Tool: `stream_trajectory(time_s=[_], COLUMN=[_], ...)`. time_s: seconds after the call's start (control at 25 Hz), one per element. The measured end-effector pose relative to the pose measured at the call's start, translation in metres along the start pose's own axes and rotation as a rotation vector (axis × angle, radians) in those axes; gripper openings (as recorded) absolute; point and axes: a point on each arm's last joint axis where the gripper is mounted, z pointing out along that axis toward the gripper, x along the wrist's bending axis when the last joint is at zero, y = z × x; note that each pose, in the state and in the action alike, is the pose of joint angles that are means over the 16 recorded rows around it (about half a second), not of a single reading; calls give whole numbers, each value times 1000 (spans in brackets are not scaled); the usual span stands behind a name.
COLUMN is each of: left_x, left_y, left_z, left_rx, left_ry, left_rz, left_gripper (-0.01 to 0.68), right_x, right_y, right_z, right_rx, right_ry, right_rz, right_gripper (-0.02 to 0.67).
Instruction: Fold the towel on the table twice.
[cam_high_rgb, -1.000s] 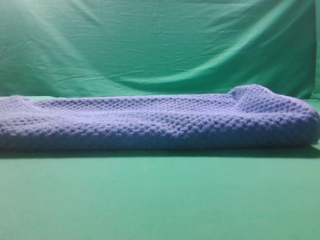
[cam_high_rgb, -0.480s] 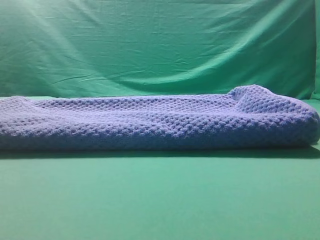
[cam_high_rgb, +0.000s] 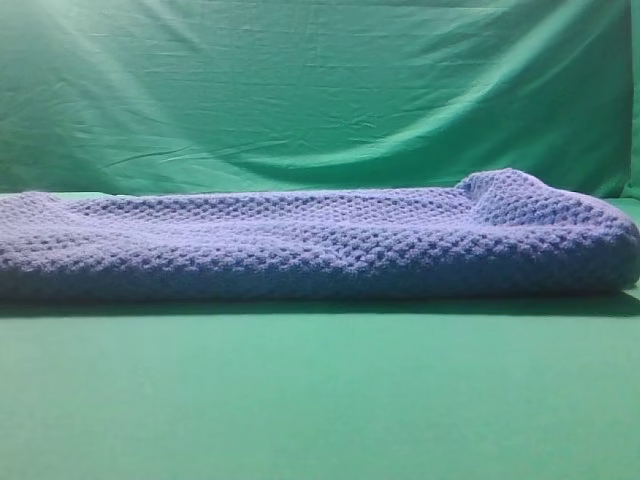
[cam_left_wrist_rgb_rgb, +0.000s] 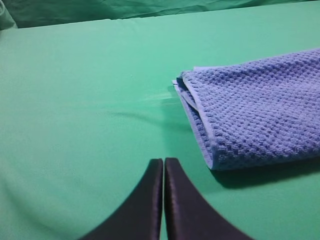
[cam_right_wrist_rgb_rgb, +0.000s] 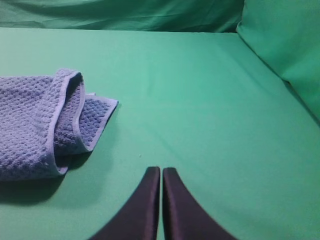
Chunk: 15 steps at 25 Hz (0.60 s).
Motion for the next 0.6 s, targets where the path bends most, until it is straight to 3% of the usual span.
stream_trajectory(time_s=[0.6], left_x=[0], left_y=[0], left_z=[0], left_rx=[0], left_ry=[0], left_rz=[0], left_gripper=[0], right_x=[0], right_y=[0], right_z=[0], right_rx=[0], right_ry=[0], right_rz=[0], right_gripper=[0])
